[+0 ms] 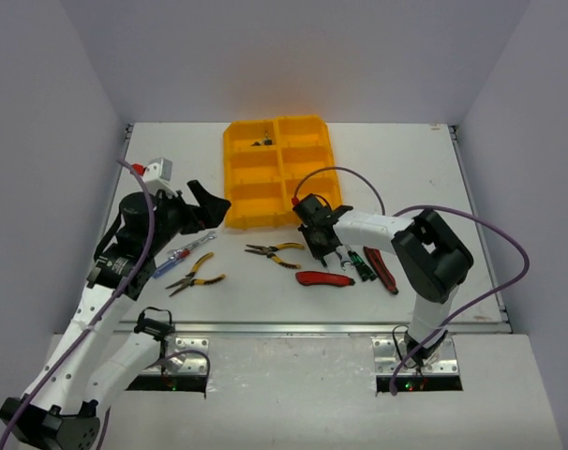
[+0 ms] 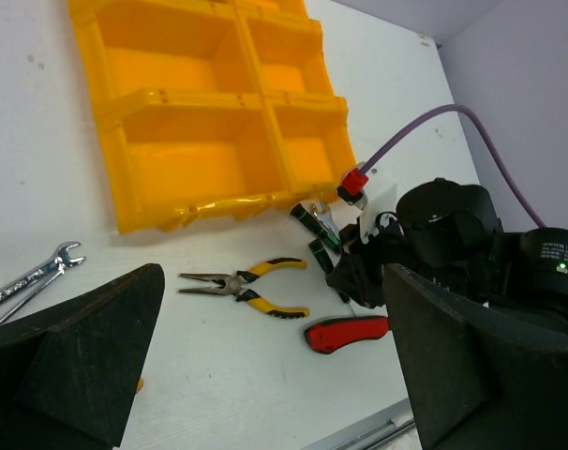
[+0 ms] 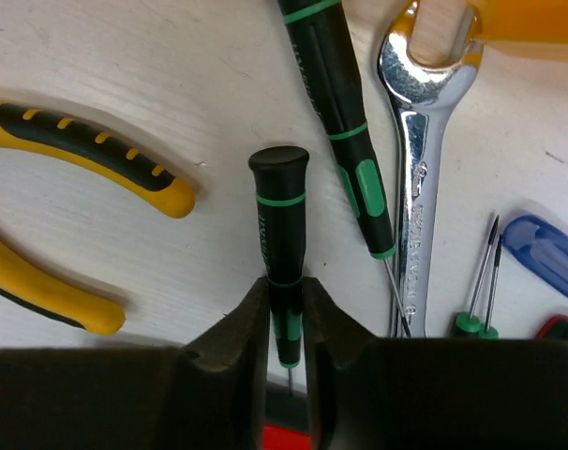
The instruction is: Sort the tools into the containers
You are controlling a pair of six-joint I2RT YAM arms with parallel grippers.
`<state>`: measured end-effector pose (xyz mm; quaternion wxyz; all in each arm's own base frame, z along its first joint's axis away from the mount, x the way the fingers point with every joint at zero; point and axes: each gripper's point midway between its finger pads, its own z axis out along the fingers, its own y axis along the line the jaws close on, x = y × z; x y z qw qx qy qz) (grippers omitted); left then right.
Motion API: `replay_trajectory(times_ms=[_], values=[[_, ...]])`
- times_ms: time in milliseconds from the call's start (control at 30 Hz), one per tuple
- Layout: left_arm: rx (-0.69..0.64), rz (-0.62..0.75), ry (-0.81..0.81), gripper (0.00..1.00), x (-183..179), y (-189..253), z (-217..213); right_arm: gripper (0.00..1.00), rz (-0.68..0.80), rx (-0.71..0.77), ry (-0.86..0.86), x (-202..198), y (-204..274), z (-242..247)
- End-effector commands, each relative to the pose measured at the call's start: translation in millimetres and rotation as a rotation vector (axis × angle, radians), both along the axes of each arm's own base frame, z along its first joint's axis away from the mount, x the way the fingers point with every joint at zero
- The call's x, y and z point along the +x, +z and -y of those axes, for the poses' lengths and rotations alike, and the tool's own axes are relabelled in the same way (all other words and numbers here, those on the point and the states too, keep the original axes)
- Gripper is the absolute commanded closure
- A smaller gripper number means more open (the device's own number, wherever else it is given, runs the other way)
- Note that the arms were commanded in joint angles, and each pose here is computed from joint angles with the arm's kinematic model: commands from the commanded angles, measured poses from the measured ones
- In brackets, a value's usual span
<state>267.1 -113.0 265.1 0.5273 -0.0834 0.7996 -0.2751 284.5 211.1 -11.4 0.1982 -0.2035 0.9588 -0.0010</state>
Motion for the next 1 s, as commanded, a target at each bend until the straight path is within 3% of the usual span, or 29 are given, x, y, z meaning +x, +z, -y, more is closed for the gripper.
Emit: replay_trajectory(times_ms=[0,200,333,500,567,733,867,933,967], values=[[-0.042,0.058,-0.099,0.00,-11,10,16,0.96,0.001,0.027,0.045,-5,-8,-2],[-0.241,0.016,-0.279,0.00,-21,-18,55,1.00,0.151,0.078,0.080,4,45,-8],[-0.382,0.095,-0.410,0.00,-24,-10,88,1.00,0.337,0.166,0.115,2,112,-21],[-0.400,0.118,-0.460,0.06,-25,-7,129,1.00,0.401,0.385,0.249,-28,151,-50],[-0.427,0.134,-0.515,0.06,-26,3,146,1.00,0.445,0.548,0.340,-49,181,-66],[-0.449,0.134,-0.541,0.08,-22,8,165,1.00,0.510,0.610,0.371,-56,208,-64],[-0.457,0.113,-0.564,0.29,-20,2,183,1.00,0.513,0.692,0.436,-70,225,-70],[-0.463,0.107,-0.574,0.34,-20,1,188,1.00,0.512,0.703,0.446,-72,228,-71],[-0.465,0.099,-0.581,0.45,-20,-1,192,1.00,0.510,0.715,0.455,-74,230,-73]])
